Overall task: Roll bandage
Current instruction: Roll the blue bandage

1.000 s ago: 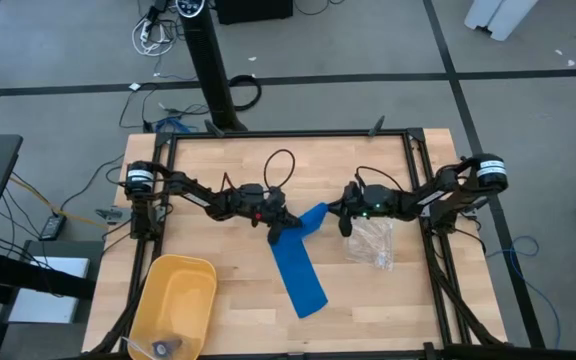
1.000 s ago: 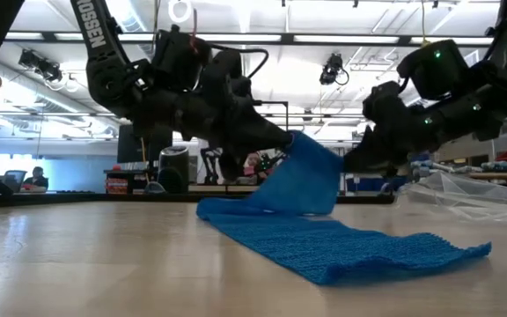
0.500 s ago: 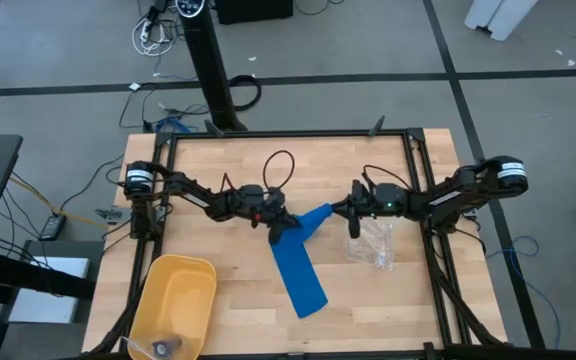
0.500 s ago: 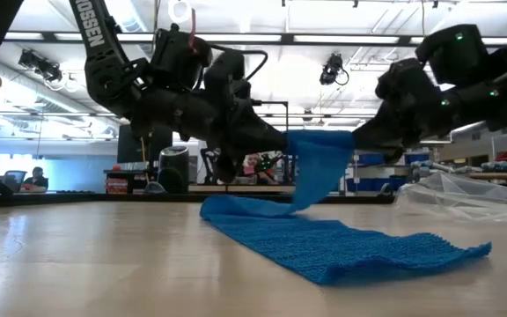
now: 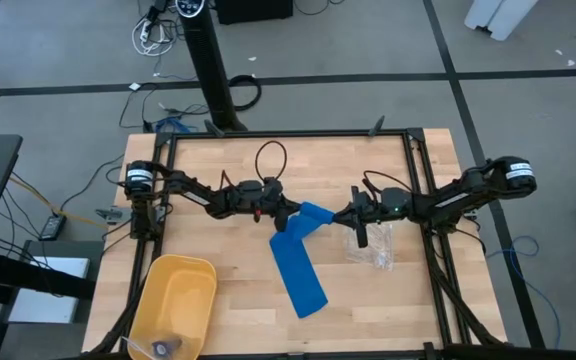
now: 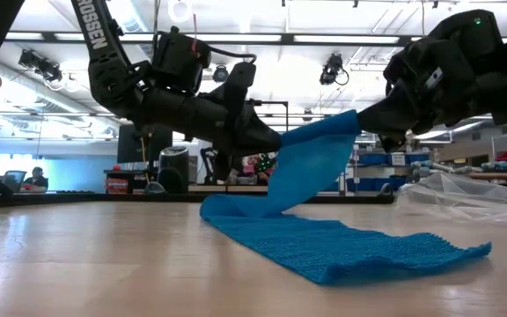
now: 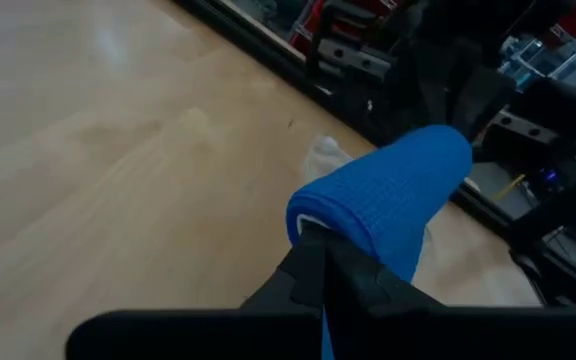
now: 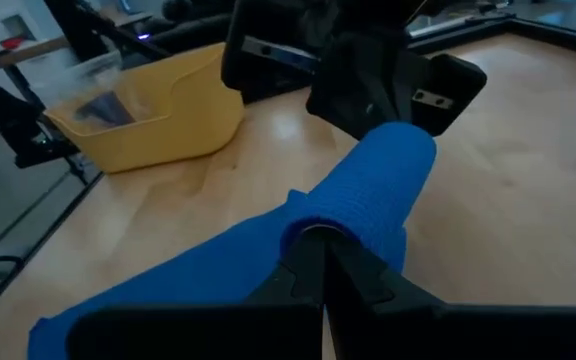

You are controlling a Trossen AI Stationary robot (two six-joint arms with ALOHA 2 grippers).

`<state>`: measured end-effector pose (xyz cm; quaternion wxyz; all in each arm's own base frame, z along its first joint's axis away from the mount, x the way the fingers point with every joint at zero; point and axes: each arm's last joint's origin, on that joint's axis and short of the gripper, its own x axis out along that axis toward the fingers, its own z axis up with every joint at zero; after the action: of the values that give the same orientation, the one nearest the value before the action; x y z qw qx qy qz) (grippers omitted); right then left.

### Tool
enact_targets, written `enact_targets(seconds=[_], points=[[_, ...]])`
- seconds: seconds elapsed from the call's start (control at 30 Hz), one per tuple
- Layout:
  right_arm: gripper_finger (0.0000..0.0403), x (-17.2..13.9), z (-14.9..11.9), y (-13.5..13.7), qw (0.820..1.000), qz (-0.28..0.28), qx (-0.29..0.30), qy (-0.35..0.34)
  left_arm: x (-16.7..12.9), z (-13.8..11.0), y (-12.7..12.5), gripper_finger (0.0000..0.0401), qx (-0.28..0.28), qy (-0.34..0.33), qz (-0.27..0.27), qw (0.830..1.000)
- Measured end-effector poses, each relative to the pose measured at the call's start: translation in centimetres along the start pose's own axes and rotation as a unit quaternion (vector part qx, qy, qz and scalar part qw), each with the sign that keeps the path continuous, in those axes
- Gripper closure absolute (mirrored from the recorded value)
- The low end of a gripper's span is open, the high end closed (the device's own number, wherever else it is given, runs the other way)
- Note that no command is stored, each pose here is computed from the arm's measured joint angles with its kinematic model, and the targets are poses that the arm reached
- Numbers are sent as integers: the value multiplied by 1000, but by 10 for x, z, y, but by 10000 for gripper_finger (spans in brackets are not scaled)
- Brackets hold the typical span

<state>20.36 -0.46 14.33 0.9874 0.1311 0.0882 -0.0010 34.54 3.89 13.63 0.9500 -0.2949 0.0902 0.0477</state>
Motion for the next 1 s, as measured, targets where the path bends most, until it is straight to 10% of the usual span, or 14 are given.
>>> enact_targets(seconds=[0.53, 1.0], points=[[403, 2, 4, -5, 997, -67, 40, -21, -6, 1, -5, 398, 35, 8, -46, 998], [401, 0, 33, 4, 998, 14, 12, -67, -38, 40, -33, 398, 59, -89, -129, 986]])
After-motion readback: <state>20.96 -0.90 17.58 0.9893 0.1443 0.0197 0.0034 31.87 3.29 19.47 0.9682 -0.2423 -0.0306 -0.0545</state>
